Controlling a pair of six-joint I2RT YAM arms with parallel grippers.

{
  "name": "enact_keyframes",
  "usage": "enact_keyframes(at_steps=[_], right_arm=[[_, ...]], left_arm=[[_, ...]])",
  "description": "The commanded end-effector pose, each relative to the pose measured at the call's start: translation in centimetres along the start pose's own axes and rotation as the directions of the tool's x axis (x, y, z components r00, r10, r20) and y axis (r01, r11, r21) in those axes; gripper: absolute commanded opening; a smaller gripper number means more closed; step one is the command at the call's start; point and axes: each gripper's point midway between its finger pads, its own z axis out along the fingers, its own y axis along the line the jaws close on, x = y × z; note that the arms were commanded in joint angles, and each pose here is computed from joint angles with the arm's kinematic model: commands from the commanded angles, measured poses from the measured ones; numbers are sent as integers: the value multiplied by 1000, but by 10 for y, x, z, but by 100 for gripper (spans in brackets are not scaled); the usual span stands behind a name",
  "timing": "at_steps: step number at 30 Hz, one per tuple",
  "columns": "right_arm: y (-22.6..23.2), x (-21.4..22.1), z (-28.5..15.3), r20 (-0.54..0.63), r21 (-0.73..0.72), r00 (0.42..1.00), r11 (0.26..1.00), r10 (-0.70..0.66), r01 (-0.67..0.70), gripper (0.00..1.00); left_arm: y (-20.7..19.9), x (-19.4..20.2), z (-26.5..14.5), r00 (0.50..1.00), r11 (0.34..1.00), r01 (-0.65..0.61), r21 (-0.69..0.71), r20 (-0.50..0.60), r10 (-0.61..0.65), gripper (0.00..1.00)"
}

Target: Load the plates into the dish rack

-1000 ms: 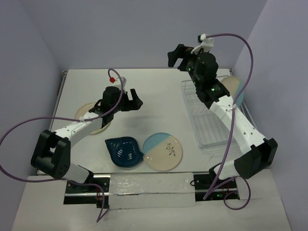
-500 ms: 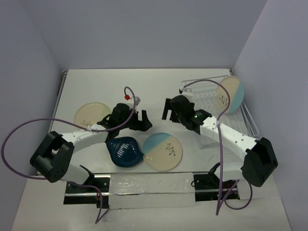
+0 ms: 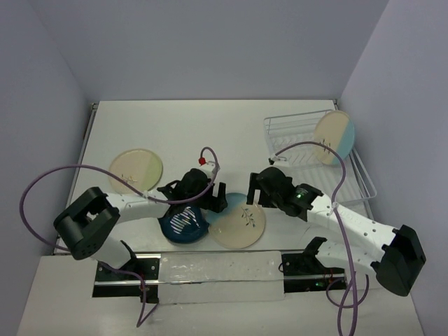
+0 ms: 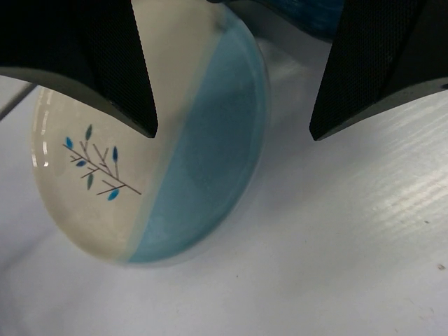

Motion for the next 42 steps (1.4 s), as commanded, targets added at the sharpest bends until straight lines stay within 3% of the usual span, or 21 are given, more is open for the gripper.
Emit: enact_keyframes(at_steps=[1, 4, 5, 9, 14, 21, 29, 37, 42], right_arm=[[-4, 19, -9, -49, -43, 999, 999, -4, 2, 100], [4, 30, -17, -91, -112, 995, 994, -26, 16, 100], [7, 34, -19, -101, -133, 994, 991, -33, 20, 100], [8, 46, -21, -129, -136, 991, 991, -29, 11, 100], [-6, 51, -16, -136, -30, 991, 999, 19, -23, 100], [-24, 56, -8, -127, 92, 987, 992, 96, -84, 100], [-22, 44, 8, -92, 187, 993, 981, 77, -59, 100], [-2, 21, 30, -25, 204, 997, 976, 79, -72, 100], [49, -2, 53, -6, 38, 995, 994, 102, -102, 100]], left_arm=[[9, 8, 14, 999, 996, 0, -87, -40, -3, 99], [14, 7, 17, 999, 994, 1, -113, -36, -5, 99], [14, 7, 18, 999, 993, -3, -116, -40, -1, 95], [19, 10, 20, 999, 990, -5, -141, -54, -2, 62], [29, 18, 20, 997, 982, 4, -186, -69, -17, 31], [43, 19, 18, 998, 963, 18, -268, -56, -34, 0], [74, 4, 12, 995, 925, 100, -366, 17, -101, 0], [84, -19, -5, 986, 926, 152, -346, 122, -116, 0], [96, -14, -3, 981, 904, 188, -384, 118, -154, 0]])
